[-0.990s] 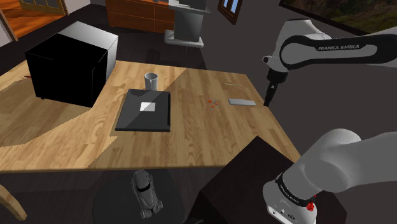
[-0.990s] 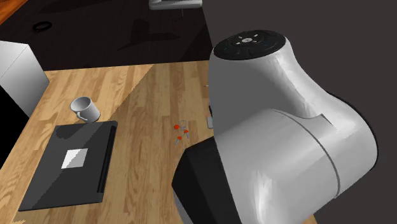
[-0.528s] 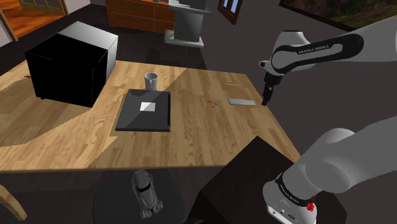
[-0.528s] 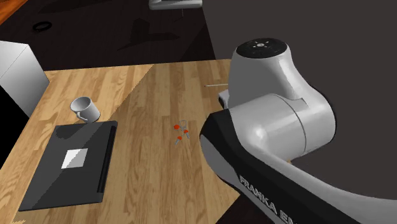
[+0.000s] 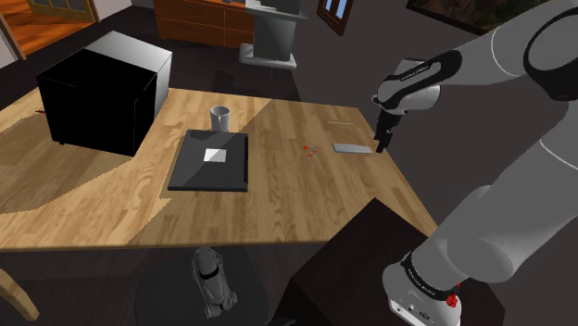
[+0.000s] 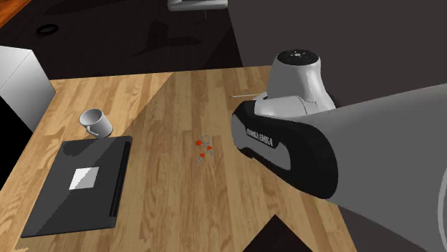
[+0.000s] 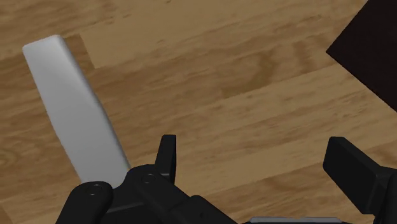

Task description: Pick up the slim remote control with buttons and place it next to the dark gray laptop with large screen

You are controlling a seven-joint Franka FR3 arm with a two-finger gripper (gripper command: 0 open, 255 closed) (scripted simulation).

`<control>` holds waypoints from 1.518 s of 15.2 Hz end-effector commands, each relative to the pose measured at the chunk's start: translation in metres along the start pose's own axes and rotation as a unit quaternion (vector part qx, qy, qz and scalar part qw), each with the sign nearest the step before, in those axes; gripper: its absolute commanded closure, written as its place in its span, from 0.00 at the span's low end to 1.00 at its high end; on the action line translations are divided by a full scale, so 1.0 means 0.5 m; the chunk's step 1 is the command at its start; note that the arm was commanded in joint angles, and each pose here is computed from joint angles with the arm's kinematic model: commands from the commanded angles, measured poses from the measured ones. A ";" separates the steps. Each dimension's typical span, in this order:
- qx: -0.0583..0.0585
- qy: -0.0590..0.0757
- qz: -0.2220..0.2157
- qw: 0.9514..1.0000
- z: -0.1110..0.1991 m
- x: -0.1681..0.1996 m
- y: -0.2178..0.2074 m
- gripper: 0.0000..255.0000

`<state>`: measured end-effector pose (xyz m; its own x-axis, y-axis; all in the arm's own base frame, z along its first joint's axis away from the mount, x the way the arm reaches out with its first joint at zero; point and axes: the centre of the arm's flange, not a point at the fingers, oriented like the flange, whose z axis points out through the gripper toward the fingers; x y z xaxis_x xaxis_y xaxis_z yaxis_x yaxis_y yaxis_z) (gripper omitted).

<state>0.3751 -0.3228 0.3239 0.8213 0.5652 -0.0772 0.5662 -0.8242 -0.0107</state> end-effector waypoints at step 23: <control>-0.007 0.040 -0.163 0.986 0.306 0.080 0.338 0.00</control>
<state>0.4934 -0.4443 0.1702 0.5974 0.8019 0.0077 0.8019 -0.5974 -0.0086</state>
